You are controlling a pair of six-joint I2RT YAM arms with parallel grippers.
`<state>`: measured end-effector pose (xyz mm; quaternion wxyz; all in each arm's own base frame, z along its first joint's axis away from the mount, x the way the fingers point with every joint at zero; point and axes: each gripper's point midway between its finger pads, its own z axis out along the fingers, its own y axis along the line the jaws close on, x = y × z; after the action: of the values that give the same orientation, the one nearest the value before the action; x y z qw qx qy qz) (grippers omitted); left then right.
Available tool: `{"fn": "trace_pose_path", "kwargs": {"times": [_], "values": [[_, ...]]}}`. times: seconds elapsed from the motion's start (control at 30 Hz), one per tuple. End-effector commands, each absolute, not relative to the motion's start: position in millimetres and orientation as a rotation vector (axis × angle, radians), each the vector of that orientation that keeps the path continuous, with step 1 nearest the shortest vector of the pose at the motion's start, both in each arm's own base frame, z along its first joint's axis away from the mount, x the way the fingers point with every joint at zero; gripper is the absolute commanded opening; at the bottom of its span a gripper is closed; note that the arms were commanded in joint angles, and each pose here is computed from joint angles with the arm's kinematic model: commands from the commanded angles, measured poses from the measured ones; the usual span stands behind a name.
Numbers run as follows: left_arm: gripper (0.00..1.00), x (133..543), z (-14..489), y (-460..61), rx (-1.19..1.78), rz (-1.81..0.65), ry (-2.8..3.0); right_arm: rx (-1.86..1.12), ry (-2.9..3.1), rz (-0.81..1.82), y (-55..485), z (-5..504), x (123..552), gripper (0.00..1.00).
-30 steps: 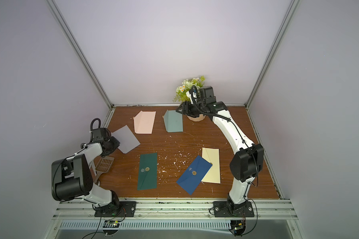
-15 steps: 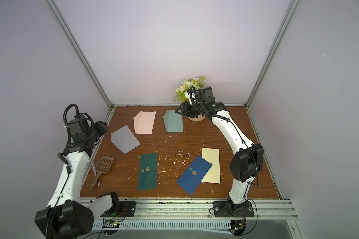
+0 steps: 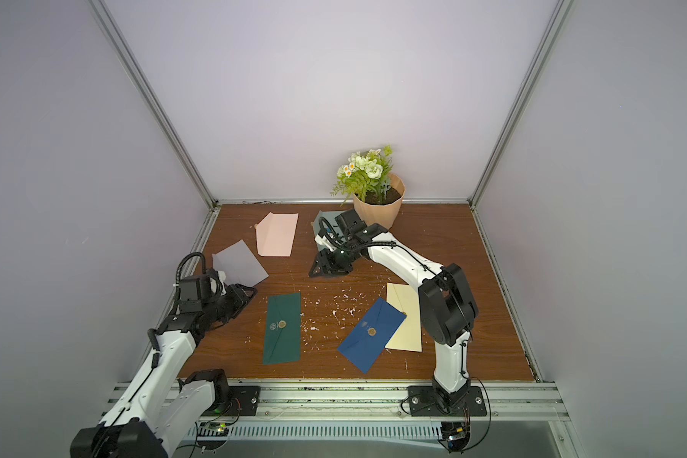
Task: Open the envelope
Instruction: Pick up the envelope from the center of the board.
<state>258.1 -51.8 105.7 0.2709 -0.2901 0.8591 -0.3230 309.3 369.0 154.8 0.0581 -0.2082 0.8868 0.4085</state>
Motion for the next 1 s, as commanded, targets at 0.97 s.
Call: {"fn": "trace_pose_path", "kwargs": {"times": [0.97], "values": [[0.24,201,-4,-95,-0.776,-0.747,2.756,-0.812,2.82,1.136,439,48,336,0.61]]}}
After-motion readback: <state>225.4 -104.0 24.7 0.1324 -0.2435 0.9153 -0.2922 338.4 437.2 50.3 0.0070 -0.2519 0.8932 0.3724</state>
